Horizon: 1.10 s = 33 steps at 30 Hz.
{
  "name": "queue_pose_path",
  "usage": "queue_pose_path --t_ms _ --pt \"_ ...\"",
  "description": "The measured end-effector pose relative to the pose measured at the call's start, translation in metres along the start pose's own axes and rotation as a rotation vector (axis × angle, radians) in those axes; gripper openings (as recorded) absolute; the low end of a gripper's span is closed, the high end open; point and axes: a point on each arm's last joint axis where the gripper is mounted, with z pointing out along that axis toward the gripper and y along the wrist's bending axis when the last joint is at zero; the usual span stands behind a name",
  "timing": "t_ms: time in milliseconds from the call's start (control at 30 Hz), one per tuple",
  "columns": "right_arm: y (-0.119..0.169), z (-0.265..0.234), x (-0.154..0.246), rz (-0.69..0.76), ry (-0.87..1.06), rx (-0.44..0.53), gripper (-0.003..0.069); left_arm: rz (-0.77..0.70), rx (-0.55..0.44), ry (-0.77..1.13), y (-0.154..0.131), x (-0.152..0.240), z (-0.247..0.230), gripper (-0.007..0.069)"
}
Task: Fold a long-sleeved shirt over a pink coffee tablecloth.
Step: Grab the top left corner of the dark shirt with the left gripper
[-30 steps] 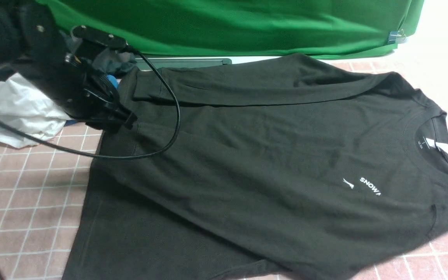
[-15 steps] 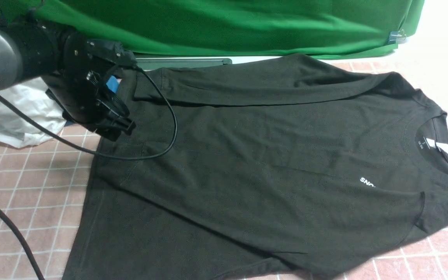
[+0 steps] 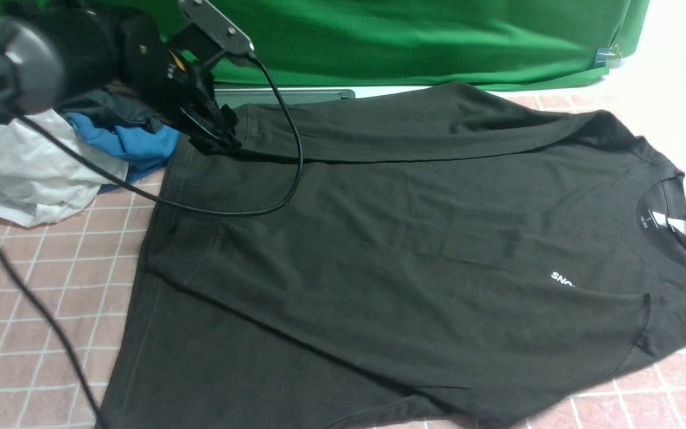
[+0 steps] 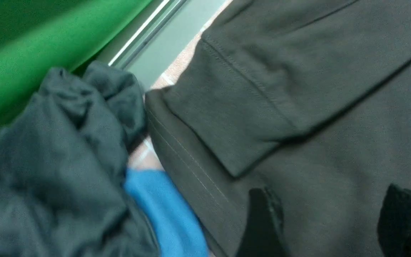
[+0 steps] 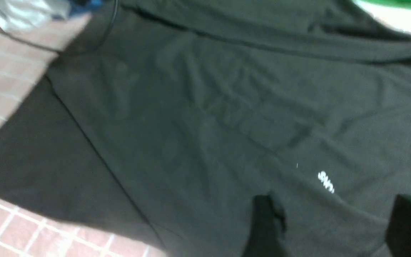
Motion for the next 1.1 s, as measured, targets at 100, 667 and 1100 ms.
queue_pose_path --t_ms 100,667,1100 --pt "0.0 0.012 -0.001 -0.01 0.05 0.008 0.0459 0.078 0.007 0.018 0.0 -0.001 0.025 0.0392" --pt "0.0 0.017 -0.001 -0.027 0.073 0.011 0.0454 0.162 -0.01 0.023 0.0 -0.004 0.091 0.0379" --pt "0.0 0.017 0.0 -0.027 0.08 0.011 0.0454 0.163 0.007 0.028 -0.002 -0.003 0.093 0.006"
